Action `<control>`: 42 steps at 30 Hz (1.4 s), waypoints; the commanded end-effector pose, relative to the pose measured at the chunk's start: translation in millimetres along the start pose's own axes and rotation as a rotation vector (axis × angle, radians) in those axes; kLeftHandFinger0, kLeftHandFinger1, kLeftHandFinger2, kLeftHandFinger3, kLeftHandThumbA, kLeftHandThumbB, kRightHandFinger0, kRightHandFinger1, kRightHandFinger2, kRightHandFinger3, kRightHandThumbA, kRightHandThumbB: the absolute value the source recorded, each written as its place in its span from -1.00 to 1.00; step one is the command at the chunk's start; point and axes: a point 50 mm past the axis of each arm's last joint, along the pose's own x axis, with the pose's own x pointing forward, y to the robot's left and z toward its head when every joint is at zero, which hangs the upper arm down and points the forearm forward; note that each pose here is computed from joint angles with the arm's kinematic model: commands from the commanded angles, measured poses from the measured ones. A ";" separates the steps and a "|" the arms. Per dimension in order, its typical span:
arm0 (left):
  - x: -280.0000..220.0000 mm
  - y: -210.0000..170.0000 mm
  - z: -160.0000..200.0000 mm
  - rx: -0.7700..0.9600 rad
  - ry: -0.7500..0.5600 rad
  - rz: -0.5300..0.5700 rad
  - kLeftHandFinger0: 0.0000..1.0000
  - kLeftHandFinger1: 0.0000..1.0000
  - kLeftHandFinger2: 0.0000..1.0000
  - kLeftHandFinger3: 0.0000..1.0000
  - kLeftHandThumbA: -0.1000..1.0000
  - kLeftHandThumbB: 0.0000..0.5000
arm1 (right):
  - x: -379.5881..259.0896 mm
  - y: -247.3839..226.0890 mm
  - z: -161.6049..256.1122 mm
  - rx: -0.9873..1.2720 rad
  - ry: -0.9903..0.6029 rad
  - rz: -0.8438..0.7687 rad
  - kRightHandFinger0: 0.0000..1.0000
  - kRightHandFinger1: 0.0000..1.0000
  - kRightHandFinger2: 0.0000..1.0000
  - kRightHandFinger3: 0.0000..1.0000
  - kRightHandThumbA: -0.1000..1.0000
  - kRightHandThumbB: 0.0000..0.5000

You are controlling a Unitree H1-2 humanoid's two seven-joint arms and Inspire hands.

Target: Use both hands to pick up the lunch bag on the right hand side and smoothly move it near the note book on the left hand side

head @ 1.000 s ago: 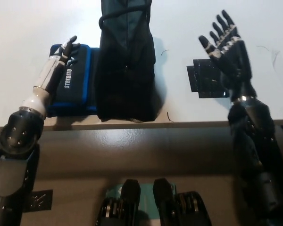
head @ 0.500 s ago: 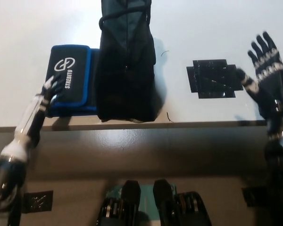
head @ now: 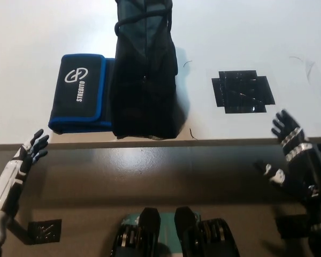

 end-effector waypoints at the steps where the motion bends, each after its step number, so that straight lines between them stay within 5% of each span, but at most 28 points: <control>1: -5.0 5.4 1.3 0.014 -0.068 0.007 1.00 1.00 1.00 1.00 1.00 -0.31 | -0.4 0.0 2.5 -0.044 -0.041 0.066 1.00 1.00 1.00 1.00 1.00 -0.06; 4: -9.6 0.9 -7.3 0.003 -0.030 0.006 1.00 1.00 1.00 1.00 1.00 -0.18 | -0.9 -1.2 -4.7 -0.050 -0.022 0.066 1.00 1.00 1.00 1.00 1.00 -0.10; 6: -12.9 -0.5 -13.3 0.012 -0.020 0.004 1.00 1.00 1.00 1.00 1.00 -0.27 | 1.3 -2.1 -10.0 -0.078 -0.019 0.077 1.00 1.00 1.00 1.00 1.00 -0.11; 11: -6.8 -4.1 -36.6 -0.013 0.021 0.001 1.00 1.00 1.00 1.00 1.00 -0.13 | 14.9 -4.1 -19.7 -0.079 -0.011 0.076 1.00 1.00 1.00 1.00 1.00 0.08; 25: -10.7 -2.0 -43.1 -0.006 0.062 -0.012 1.00 1.00 1.00 1.00 1.00 -0.25 | 18.8 -0.2 -22.3 -0.043 0.004 0.073 1.00 1.00 1.00 1.00 1.00 -0.03; 32: -15.4 -4.7 -41.4 0.010 0.051 -0.022 1.00 1.00 1.00 1.00 1.00 -0.31 | 11.9 -1.1 -22.3 -0.039 0.003 0.067 1.00 1.00 1.00 1.00 1.00 0.11; 36: -15.2 -1.6 -40.9 0.006 0.069 -0.017 1.00 1.00 1.00 1.00 1.00 -0.28 | -2.6 0.7 -15.3 -0.030 -0.005 0.077 1.00 1.00 1.00 1.00 1.00 -0.10; 42: -12.8 1.6 -37.7 0.032 0.049 -0.021 1.00 1.00 1.00 1.00 1.00 -0.42 | -15.5 1.1 -15.7 -0.018 -0.006 0.082 1.00 1.00 1.00 1.00 1.00 0.07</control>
